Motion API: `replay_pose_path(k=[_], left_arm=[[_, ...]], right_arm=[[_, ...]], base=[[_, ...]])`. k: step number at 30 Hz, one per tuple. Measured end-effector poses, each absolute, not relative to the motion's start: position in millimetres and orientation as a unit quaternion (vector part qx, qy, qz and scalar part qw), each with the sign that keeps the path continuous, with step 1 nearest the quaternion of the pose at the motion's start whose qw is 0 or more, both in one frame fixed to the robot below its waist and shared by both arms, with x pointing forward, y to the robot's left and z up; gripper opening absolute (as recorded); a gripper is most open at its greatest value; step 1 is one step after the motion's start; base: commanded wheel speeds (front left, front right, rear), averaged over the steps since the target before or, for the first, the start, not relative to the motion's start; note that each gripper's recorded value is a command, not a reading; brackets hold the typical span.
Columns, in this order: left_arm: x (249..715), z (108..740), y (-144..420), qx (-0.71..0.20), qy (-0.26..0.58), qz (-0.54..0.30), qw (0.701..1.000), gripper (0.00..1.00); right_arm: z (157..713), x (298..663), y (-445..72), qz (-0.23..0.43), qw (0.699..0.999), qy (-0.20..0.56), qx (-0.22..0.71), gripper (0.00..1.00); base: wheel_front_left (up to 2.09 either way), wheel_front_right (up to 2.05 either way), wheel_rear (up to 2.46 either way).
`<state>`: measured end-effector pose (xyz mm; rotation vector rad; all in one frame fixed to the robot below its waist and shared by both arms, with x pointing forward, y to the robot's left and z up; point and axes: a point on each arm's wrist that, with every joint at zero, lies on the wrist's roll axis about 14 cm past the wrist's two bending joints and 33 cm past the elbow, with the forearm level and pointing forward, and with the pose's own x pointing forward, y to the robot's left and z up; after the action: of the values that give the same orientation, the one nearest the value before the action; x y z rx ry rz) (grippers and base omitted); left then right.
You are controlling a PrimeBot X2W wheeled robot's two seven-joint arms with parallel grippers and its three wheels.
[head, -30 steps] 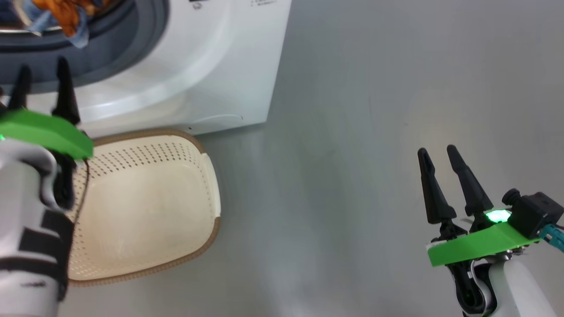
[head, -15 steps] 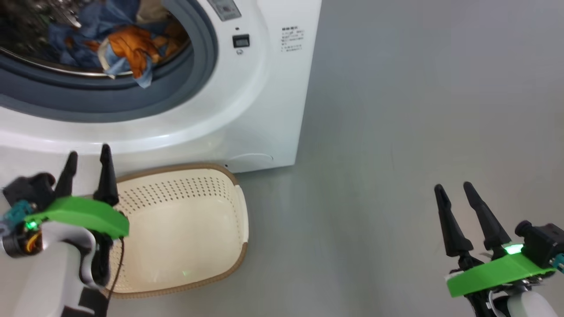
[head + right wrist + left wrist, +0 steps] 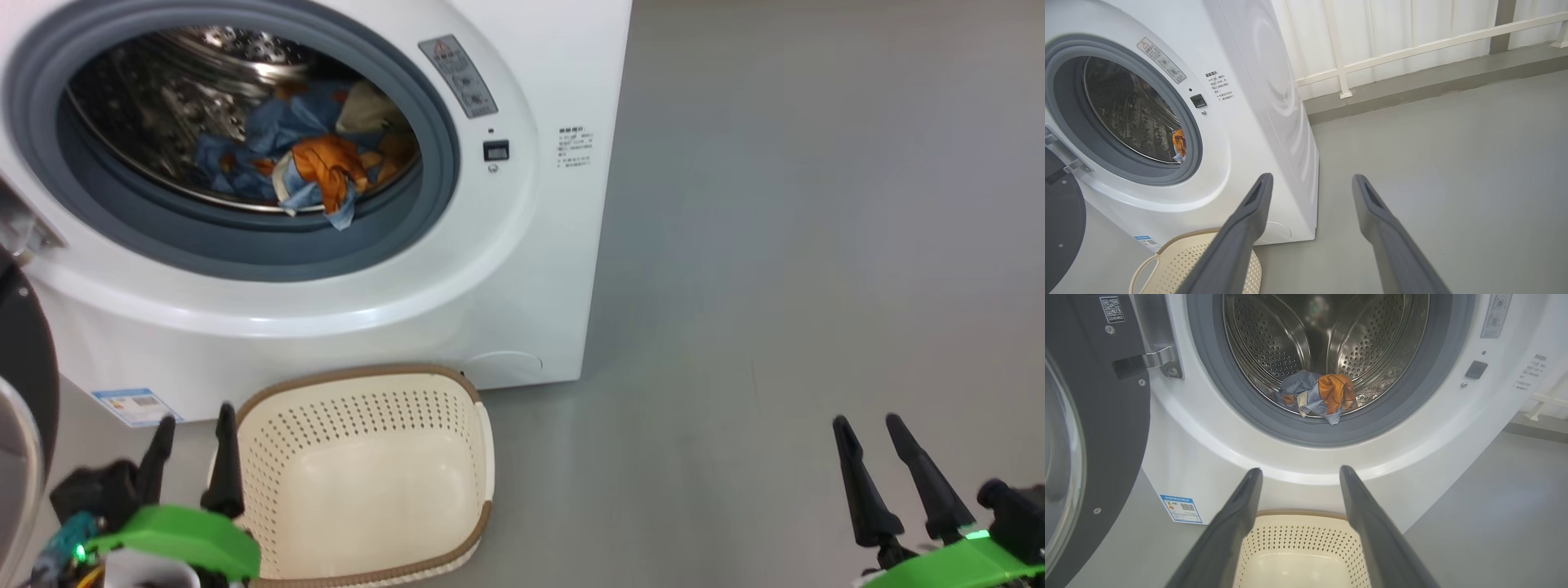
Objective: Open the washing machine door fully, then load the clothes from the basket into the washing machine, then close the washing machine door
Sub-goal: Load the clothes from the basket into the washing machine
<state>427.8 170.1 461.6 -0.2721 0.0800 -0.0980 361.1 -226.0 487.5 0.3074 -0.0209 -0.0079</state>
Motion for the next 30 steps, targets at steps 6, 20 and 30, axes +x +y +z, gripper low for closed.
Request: replay_pose_path(k=[6,20,30], left_arm=[[395.1,463.2,180.8,-0.133,0.034,-0.036,0.99,1.0],[359.9,467.6,196.6,-0.125,0.019,-0.01,0.992,1.0],[359.2,467.7,195.9,-0.127,0.018,-0.009,0.992,1.0]], right_arm=[[490.3,343.9,-230.8,-0.01,0.988,-0.015,0.152,1.0],[496.6,335.2,-237.4,-0.018,0.987,-0.027,0.157,1.0],[490.9,332.4,-238.6,-0.021,0.987,-0.018,0.157,1.0]], base=[[0.0,0.0,0.0],[0.0,0.0,0.0],[0.0,0.0,0.0]])
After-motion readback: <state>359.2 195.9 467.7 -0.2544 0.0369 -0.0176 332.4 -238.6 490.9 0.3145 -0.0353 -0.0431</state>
